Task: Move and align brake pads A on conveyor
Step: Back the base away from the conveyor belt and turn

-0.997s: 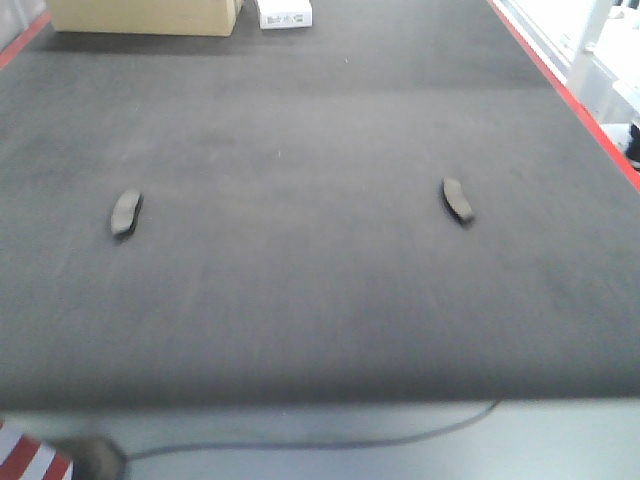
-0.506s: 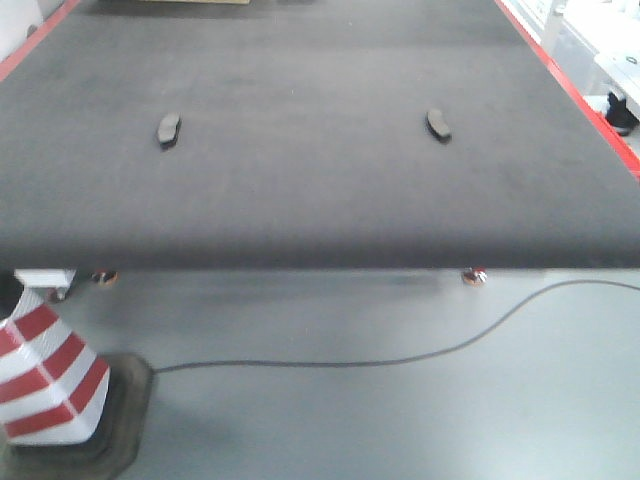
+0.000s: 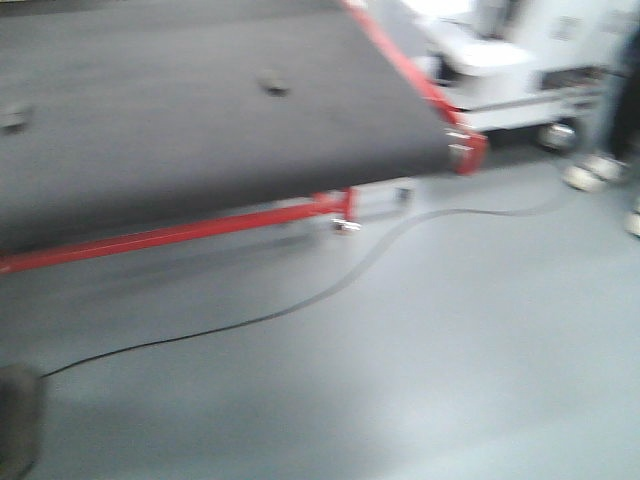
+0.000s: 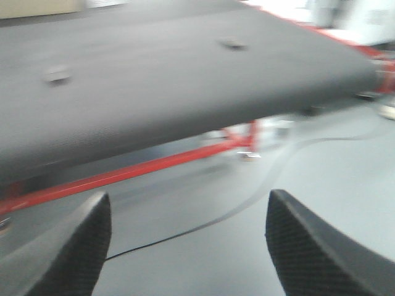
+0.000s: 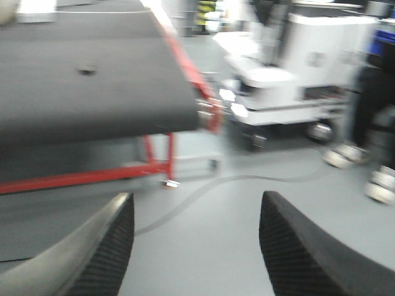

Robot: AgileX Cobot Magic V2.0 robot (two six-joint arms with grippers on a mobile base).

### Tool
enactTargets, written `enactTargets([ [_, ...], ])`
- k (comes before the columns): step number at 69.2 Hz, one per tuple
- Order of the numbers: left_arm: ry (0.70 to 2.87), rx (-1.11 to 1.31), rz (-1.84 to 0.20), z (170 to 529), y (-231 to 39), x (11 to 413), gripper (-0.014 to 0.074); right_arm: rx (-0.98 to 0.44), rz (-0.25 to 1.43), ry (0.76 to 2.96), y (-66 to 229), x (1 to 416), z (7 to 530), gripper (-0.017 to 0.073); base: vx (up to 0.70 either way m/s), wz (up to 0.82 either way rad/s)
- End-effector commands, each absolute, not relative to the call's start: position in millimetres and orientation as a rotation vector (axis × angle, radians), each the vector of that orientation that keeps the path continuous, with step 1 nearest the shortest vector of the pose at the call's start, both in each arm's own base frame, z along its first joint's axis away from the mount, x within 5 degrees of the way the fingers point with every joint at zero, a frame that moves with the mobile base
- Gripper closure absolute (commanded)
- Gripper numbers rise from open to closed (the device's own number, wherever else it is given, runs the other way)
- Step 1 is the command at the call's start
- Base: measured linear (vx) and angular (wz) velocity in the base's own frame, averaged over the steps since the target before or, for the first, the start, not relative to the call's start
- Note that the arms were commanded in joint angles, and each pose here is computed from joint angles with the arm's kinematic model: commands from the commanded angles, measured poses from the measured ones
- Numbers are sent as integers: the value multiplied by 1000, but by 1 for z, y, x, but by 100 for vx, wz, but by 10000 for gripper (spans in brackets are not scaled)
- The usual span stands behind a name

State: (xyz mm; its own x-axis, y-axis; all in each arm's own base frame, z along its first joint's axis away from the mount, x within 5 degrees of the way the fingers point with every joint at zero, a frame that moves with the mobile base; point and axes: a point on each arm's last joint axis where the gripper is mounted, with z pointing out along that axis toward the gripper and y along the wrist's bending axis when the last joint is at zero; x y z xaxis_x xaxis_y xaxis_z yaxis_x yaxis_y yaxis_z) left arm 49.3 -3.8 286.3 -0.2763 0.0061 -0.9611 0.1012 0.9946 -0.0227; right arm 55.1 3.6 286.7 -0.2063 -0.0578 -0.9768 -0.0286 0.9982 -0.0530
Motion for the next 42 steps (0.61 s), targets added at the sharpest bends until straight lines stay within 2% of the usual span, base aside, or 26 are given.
enactTargets([
  [1, 1768, 78, -109, 299, -5, 51, 81, -55, -46, 1687, 2, 56, 301, 125, -25, -100],
  [21, 1768, 78, -109, 299, -5, 51, 81, -55, -46, 1687, 2, 56, 301, 125, -26, -99],
  [42, 1768, 78, -109, 299, -5, 51, 81, -55, -46, 1689, 2, 56, 301, 125, -23, -81],
])
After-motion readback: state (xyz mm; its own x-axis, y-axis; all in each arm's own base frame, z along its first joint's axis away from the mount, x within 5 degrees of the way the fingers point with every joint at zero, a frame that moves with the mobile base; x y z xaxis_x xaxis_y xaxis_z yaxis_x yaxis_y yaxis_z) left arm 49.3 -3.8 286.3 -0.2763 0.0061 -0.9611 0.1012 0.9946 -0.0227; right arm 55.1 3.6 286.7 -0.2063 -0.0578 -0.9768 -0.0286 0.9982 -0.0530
